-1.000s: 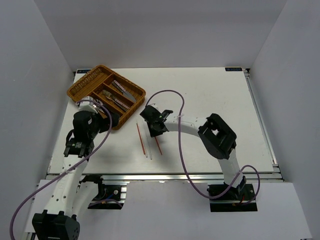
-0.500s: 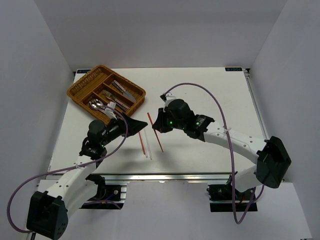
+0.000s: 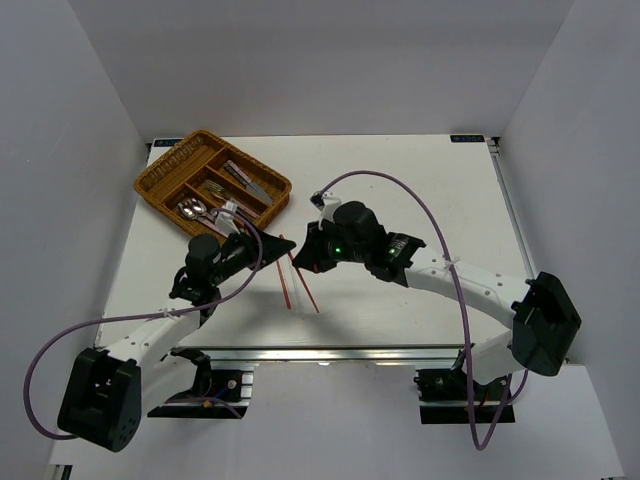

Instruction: Sort the eating utensils into containers

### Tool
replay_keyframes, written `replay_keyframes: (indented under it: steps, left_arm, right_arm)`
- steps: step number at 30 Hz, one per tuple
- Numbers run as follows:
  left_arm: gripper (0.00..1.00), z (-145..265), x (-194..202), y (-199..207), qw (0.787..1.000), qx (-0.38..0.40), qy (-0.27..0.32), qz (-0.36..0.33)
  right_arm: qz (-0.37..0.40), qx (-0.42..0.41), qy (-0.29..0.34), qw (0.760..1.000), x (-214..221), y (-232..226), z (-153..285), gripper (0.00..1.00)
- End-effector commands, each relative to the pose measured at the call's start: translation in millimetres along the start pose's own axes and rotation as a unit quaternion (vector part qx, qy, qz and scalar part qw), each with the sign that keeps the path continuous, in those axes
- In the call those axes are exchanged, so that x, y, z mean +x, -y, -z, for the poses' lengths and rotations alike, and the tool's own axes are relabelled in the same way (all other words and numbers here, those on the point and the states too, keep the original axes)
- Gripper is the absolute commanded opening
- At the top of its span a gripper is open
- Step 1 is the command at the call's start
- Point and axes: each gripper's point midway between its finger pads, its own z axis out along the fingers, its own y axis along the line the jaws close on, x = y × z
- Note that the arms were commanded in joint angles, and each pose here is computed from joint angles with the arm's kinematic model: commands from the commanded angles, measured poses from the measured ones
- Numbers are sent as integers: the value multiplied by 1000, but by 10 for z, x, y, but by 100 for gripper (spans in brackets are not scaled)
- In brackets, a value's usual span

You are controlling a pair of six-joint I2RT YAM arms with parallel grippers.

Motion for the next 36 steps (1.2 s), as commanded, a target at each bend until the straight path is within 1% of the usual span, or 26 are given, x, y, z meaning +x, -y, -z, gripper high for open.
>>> replay_keyframes:
  steps: [1, 2, 4, 5, 6, 8, 10, 11, 12, 13, 14, 15, 17, 18, 21, 22, 24, 25, 27, 28, 31, 32, 33, 34, 35, 36]
  left_arm:
    - [61, -29, -144, 223, 999, 38, 23, -17]
    - [46, -29, -171, 272, 998, 46, 27, -13]
    - [27, -42, -199, 323, 998, 54, 30, -13]
    - [3, -60, -238, 363, 998, 56, 31, -13]
    - [0, -67, -260, 376, 998, 54, 32, -13]
    - [0, -105, -338, 339, 999, 31, 40, -13]
    - [0, -139, -326, 131, 999, -28, 31, -1]
    - [0, -171, -479, 168, 998, -44, 42, -26]
    - [0, -166, -619, 30, 994, -86, 63, -28]
    - [0, -137, -630, -127, 990, -127, 58, -19]
    - [0, -137, -794, -171, 987, -146, 72, -15]
    - [0, -24, -1044, -374, 977, -184, 107, 5]
    - [0, 144, -1261, -701, 957, -242, 143, 68]
    - [0, 332, -1571, -880, 938, -271, 198, 91]
    - [0, 510, -2157, -1048, 899, -284, 298, 147]
    - [0, 602, -2368, -1145, 870, -306, 350, 165]
    - [0, 634, -2627, -1350, 836, -333, 396, 183]
    - [0, 744, -2904, -1343, 800, -334, 456, 199]
    - [0, 770, -3106, -1563, 767, -330, 502, 225]
    - [0, 838, -3315, -1542, 739, -302, 551, 243]
    - [0, 925, -3459, -1840, 668, -276, 620, 306]
    - [0, 1029, -3537, -1892, 637, -271, 654, 306]
    - [0, 1036, -3590, -1941, 622, -262, 668, 313]
    - [0, 978, -3524, -2213, 603, -279, 669, 334]
    - [0, 955, -3720, -2152, 591, -267, 683, 337]
    - [0, 944, -3760, -2232, 578, -273, 688, 345]
  right_arm:
    - [15, -47, 29, 998, -262, -292, -8, 0]
    - [15, -46, 27, 998, -260, -288, -27, 0]
    - [15, -40, 26, 999, -260, -250, -70, 0]
    - [16, -38, 27, 999, -265, -249, -79, 0]
    - [16, -38, 29, 999, -281, -251, -76, 0]
    - [18, -28, 39, 999, -328, -208, -66, 2]
    - [14, -13, 46, 999, -360, -139, -21, 29]
    - [8, -4, 52, 999, -392, -70, 8, 42]
    - [1, 5, 55, 998, -373, -2, 65, 57]
    - [-3, 14, 60, 998, -376, 65, 100, 63]
    - [-7, 21, 74, 997, -445, 134, 201, 66]
    - [-14, 40, 71, 997, -367, 275, 232, 75]
    - [-29, 67, 91, 993, -423, 481, 413, 78]
    - [-39, 84, 85, 992, -305, 638, 451, 80]
    - [-51, 93, 111, 988, -335, 808, 667, 83]
    - [-49, 100, 106, 988, -257, 879, 690, 83]
    - [-45, 113, 110, 986, -241, 955, 795, 84]
    - [-44, 119, 106, 986, -190, 1001, 812, 84]
    - [-34, 124, 104, 986, -140, 1040, 875, 84]
    - [-32, 127, 102, 986, -113, 1067, 891, 84]
    - [-32, 124, 92, 987, 25, 1106, 904, 86]
    - [-35, 122, 86, 988, 91, 1124, 893, 86]
    - [-37, 111, 77, 990, 141, 1095, 874, 86]
    - [-38, 106, 72, 991, 172, 1088, 860, 86]
    - [-42, 104, 65, 992, 220, 1097, 840, 86]
    - [-40, 94, 57, 993, 253, 1071, 827, 86]
